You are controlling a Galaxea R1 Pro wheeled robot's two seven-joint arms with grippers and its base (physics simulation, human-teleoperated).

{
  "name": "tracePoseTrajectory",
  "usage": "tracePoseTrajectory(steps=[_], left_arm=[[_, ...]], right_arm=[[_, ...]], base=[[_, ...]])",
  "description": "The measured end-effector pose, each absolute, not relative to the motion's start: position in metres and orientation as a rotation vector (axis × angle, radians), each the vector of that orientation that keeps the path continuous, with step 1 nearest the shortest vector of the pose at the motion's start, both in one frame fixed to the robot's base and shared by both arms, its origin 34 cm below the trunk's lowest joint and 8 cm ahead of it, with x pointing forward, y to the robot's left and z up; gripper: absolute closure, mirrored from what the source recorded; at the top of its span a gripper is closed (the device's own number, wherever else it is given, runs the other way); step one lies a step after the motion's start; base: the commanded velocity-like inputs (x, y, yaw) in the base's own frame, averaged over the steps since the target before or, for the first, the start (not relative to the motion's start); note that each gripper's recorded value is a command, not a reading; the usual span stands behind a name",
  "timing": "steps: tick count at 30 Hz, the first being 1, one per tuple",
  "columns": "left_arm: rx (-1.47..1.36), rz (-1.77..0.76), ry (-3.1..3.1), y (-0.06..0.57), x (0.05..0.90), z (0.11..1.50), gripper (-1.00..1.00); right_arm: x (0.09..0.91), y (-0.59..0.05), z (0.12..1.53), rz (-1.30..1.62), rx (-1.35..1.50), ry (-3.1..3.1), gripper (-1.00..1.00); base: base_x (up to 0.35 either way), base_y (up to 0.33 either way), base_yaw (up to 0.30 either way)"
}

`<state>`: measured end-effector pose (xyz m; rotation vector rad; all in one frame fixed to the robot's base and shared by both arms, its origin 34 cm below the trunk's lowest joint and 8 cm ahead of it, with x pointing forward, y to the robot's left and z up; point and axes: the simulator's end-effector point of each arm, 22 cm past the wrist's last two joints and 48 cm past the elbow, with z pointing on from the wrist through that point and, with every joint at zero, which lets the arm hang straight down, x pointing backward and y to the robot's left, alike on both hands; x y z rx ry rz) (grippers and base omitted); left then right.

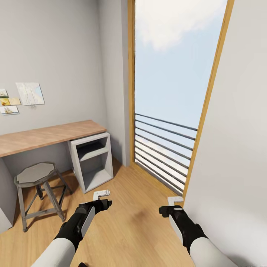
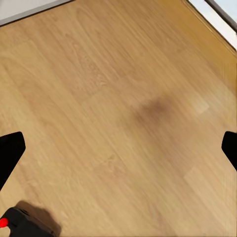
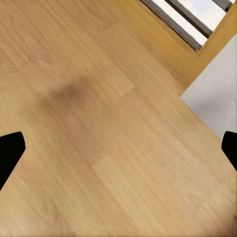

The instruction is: Attach the digital camera to the camera tripod in the bedroom.

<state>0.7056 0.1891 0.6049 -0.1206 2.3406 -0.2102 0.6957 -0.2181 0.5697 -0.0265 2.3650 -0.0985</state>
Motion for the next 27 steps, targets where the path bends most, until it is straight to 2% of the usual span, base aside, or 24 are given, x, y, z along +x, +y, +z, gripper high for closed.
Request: tracePoseTrajectory(steps=[27], left_arm=[[-0.117, -0.199, 2.338, 0.19, 0.696, 0.55, -1.0]], right_arm=[[0.687, -0.219, 0.516, -0.102, -0.028, 2.353, -1.0]], base=[[0.0, 0.0, 0.0]])
